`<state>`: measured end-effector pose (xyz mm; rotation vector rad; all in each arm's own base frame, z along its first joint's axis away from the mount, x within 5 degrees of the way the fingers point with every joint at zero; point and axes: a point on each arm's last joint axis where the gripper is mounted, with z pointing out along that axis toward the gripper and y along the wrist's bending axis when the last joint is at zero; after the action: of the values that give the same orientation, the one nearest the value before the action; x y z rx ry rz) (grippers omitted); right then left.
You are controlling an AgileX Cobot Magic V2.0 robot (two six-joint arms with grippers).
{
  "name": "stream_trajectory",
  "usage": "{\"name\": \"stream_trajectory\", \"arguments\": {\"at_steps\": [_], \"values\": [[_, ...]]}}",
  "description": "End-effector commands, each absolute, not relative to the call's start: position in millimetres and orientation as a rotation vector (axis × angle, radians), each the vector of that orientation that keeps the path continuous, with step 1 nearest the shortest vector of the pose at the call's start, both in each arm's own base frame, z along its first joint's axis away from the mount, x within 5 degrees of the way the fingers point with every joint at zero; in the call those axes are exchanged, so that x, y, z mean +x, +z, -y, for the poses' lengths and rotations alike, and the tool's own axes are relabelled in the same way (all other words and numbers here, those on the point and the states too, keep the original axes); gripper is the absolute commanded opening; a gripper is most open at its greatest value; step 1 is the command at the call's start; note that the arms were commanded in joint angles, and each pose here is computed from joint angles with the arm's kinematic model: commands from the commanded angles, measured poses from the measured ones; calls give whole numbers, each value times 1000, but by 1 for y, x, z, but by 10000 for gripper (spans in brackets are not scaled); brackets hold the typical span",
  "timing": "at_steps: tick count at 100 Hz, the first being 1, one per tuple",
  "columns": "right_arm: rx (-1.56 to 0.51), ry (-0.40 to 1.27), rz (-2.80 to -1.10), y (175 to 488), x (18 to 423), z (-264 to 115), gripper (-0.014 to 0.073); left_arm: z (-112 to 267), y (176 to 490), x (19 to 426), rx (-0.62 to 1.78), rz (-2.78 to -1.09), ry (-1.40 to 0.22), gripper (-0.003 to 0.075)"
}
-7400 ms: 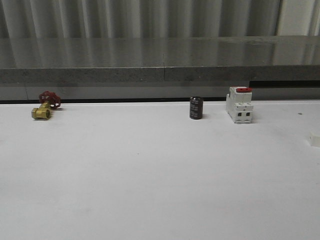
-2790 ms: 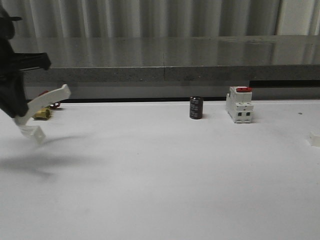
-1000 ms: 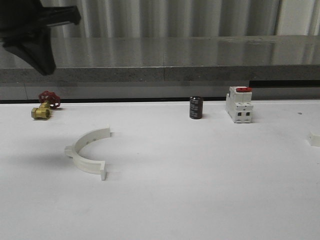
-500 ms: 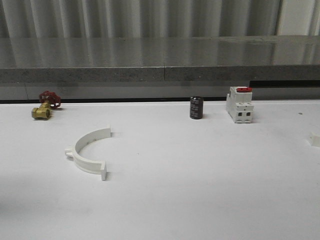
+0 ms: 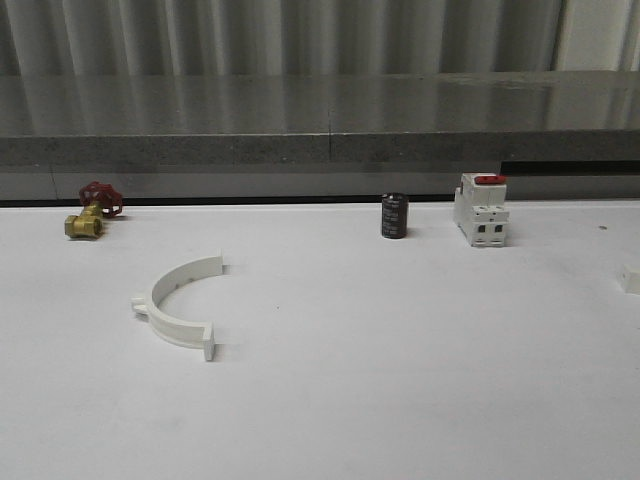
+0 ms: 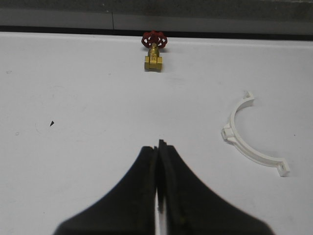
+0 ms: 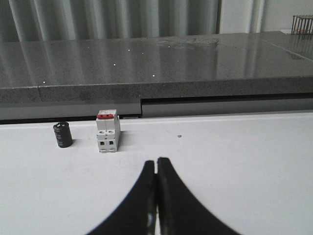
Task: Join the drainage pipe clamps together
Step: 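Raise the left gripper away from the placed clamp half, then grasp the second white clamp half with the right gripper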
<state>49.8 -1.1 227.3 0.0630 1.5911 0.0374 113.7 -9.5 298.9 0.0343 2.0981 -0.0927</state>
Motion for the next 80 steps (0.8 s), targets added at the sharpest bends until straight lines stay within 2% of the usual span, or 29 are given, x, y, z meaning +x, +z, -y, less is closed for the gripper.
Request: {"name": "stream_trajectory", "arguments": {"at_steps": [1, 28, 44, 55, 65, 72, 80], "values": [[50, 32, -1548, 260, 46, 1, -66, 9, 310, 104, 30, -1953, -99, -21], [69, 20, -1838, 310, 70, 2, -66, 7, 305, 70, 30, -1815, -102, -21], [76, 14, -1993, 332, 104, 2, -66, 6, 307, 63, 30, -1776, -103, -21], [81, 9, -2115, 336, 130, 3, -46, 6, 307, 63, 31, -1782, -103, -21], [85, 5, -2197, 338, 151, 3, 69, 6, 307, 63, 31, -1782, -103, -21], [87, 3, -2244, 337, 163, 3, 213, 6, 307, 63, 31, -1782, -103, -21], [89, 0, -2300, 334, 176, 3, 416, 6, 307, 63, 31, -1782, -103, -21]]}}
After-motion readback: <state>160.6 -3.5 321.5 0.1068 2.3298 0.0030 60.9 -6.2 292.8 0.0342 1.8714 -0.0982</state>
